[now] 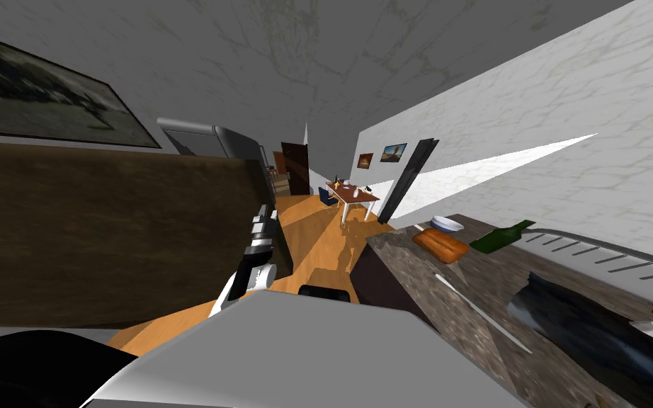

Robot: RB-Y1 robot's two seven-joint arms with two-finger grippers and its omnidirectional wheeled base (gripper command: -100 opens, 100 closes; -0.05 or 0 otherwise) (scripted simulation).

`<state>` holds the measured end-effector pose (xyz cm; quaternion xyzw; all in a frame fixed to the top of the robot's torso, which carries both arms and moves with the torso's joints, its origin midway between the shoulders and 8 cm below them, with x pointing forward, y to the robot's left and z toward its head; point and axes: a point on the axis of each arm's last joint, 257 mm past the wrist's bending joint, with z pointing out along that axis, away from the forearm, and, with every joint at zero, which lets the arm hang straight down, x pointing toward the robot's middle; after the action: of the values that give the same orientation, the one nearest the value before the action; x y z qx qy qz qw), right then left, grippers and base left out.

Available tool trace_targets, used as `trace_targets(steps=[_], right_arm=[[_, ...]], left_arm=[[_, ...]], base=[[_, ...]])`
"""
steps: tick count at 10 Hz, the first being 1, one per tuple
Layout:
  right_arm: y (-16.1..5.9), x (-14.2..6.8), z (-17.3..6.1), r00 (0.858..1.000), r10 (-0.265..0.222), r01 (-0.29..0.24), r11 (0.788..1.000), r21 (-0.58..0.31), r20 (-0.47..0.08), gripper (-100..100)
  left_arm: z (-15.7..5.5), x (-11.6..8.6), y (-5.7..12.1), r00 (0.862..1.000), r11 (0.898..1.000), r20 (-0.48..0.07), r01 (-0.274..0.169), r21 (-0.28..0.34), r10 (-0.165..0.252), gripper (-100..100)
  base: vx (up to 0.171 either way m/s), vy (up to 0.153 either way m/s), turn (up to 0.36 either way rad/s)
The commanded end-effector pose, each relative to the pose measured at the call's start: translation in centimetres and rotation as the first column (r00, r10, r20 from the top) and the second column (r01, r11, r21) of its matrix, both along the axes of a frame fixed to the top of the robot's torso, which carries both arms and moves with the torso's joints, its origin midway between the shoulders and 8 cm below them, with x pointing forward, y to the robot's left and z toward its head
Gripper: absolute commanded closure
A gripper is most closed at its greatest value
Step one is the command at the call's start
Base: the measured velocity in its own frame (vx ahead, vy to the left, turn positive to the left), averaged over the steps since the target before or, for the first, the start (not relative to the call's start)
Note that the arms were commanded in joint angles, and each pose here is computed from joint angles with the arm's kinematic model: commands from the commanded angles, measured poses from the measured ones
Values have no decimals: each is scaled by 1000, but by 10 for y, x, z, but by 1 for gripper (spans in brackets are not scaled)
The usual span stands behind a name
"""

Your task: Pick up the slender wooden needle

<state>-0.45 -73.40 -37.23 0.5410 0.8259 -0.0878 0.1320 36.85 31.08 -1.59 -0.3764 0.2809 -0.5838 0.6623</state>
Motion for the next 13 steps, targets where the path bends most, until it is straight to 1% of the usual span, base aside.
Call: trace_targets(steps=[1, 2, 3, 4, 5, 6, 7, 8, 9, 10, 11, 12, 13], right_arm=[[1, 9, 3, 999, 51, -51, 999, 2, 3, 100], [2, 15, 5, 997, 79, -79, 997, 4, 6, 100], [2, 15, 5, 995, 95, -95, 995, 2, 1, 100], [3, 21, 8, 992, 128, -128, 992, 3, 4, 100], [3, 21, 8, 991, 136, -136, 991, 2, 1, 100], [4, 27, 10, 985, 174, -174, 985, 2, 2, 100], [4, 27, 10, 984, 177, -177, 984, 2, 1, 100], [6, 33, 13, 976, 218, -218, 976, 1, 2, 100], [7, 40, 15, 970, 245, -245, 970, 2, 7, 100], [7, 40, 15, 966, 259, -259, 966, 0, 2, 100], [8, 46, 18, 957, 291, -291, 957, -1, 5, 100], [8, 46, 18, 954, 300, -300, 954, -2, 2, 100], [9, 52, 21, 942, 335, -335, 942, -3, 4, 100]], left_arm=[[0, 0, 0, 1000, 1000, 0, 0, 0, 0, 0], [0, 0, 0, 1000, 1000, 0, 0, 0, 0, 0], [0, 0, 0, 1000, 1000, 0, 0, 0, 0, 0], [0, 0, 0, 1000, 1000, 0, 0, 0, 0, 0], [0, 0, 0, 1000, 1000, 0, 0, 0, 0, 0], [0, 0, 0, 1000, 1000, 0, 0, 0, 0, 0], [0, 0, 0, 1000, 1000, 0, 0, 0, 0, 0], [0, 0, 0, 1000, 1000, 0, 0, 0, 0, 0], [0, 0, 0, 1000, 1000, 0, 0, 0, 0, 0], [0, 0, 0, 1000, 1000, 0, 0, 0, 0, 0], [0, 0, 0, 1000, 1000, 0, 0, 0, 0, 0], [0, 0, 0, 1000, 1000, 0, 0, 0, 0, 0], [0, 0, 0, 1000, 1000, 0, 0, 0, 0, 0]], base=[[146, -12, -240], [218, -26, -393], [156, -11, -186], [125, -12, -246], [96, 6, -138], [121, 13, -226], [105, 19, -184], [140, 18, -323], [194, 44, -334], [137, 28, -186], [128, 15, -274], [109, 12, -153], [124, 27, -221]])
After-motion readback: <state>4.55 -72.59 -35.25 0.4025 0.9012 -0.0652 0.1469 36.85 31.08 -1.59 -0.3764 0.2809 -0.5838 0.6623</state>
